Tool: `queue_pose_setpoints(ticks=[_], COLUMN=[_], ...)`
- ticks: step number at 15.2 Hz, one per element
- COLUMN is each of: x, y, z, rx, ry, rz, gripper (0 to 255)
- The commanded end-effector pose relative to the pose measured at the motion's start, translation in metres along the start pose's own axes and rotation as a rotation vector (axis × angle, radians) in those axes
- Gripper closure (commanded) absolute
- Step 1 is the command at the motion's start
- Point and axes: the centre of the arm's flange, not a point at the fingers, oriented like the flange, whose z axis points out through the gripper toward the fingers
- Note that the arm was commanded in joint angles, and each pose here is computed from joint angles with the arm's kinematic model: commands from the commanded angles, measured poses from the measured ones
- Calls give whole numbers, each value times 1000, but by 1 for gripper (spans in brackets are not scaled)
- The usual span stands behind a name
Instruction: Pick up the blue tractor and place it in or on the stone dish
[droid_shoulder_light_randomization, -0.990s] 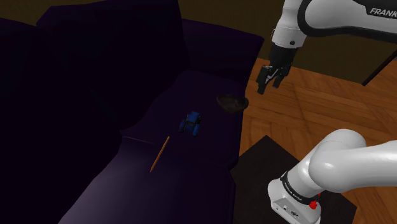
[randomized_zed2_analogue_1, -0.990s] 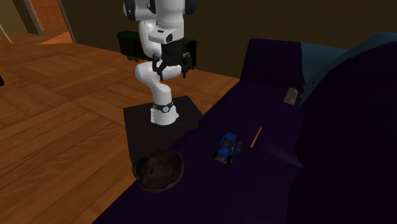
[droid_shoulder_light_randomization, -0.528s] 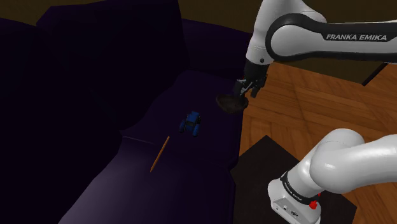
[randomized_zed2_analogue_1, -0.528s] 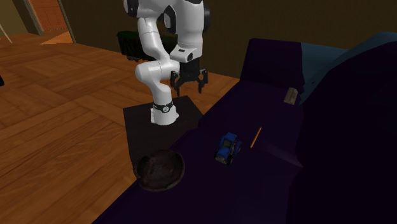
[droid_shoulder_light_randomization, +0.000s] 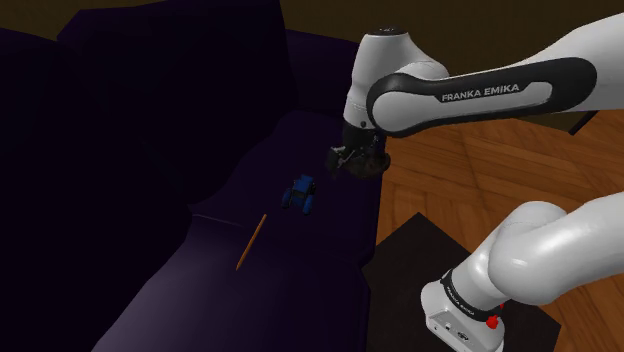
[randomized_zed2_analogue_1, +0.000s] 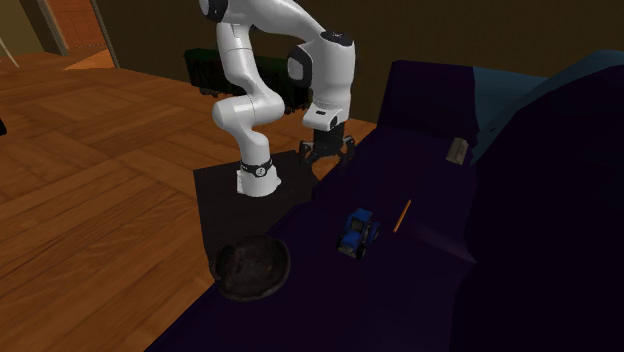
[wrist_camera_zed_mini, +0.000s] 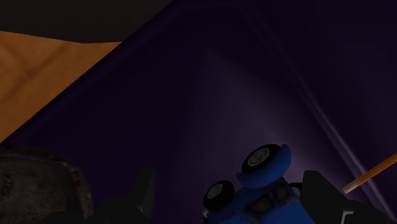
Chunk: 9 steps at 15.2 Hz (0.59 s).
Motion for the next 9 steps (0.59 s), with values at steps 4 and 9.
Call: queue_pose_setpoints(ticks=[4,9], x=[28,52], y=[-41,-76], z=[42,76], rx=[-5,-10], ry=[33,58], rz=[-1,-2], gripper=[0,0])
